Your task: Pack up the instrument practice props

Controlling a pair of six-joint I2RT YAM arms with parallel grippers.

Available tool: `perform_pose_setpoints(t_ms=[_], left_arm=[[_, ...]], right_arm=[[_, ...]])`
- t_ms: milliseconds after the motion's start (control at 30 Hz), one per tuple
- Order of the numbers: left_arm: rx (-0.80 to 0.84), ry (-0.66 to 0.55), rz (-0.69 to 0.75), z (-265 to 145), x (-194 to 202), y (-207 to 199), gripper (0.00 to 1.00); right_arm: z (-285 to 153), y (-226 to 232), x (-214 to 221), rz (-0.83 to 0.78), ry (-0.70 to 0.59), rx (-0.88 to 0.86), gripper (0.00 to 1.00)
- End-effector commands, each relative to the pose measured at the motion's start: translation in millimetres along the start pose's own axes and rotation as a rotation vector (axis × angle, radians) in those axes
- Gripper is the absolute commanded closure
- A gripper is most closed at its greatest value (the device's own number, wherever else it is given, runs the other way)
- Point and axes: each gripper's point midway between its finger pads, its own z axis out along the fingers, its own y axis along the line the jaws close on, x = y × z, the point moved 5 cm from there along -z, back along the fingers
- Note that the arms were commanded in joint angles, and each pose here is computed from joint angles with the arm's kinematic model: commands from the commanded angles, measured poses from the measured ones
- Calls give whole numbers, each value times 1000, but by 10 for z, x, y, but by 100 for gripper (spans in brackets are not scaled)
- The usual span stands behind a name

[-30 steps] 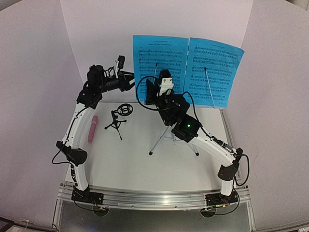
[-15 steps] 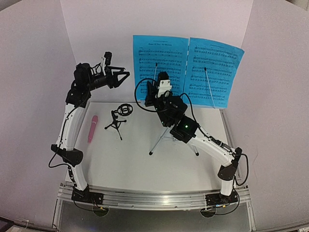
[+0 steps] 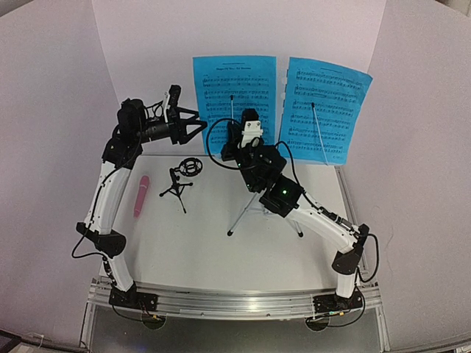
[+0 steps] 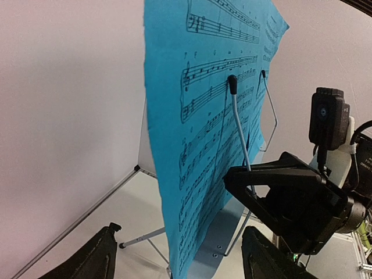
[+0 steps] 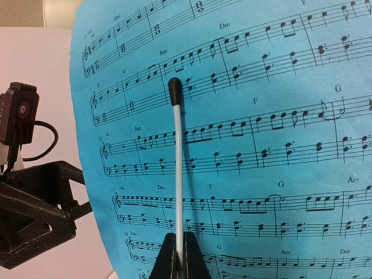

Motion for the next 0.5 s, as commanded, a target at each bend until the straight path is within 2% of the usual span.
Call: perform_pose_setpoints(t_ms=[0,167,367,467], left_arm=[[31,-9,22,74,-6,-65,33],[40,-21,8,135,-10,-49,52],[23,-14,0,109,-7,-55,97],[-4,5,6,48,5,-81,100]], right_arm=[[-79,-65,-272,41,-60,9,100],[-86,-65,-266,41,-59,9,100],[-94,-74,-272,39,-62,10,100],[-109,-83,-276,39,-62,9,100]])
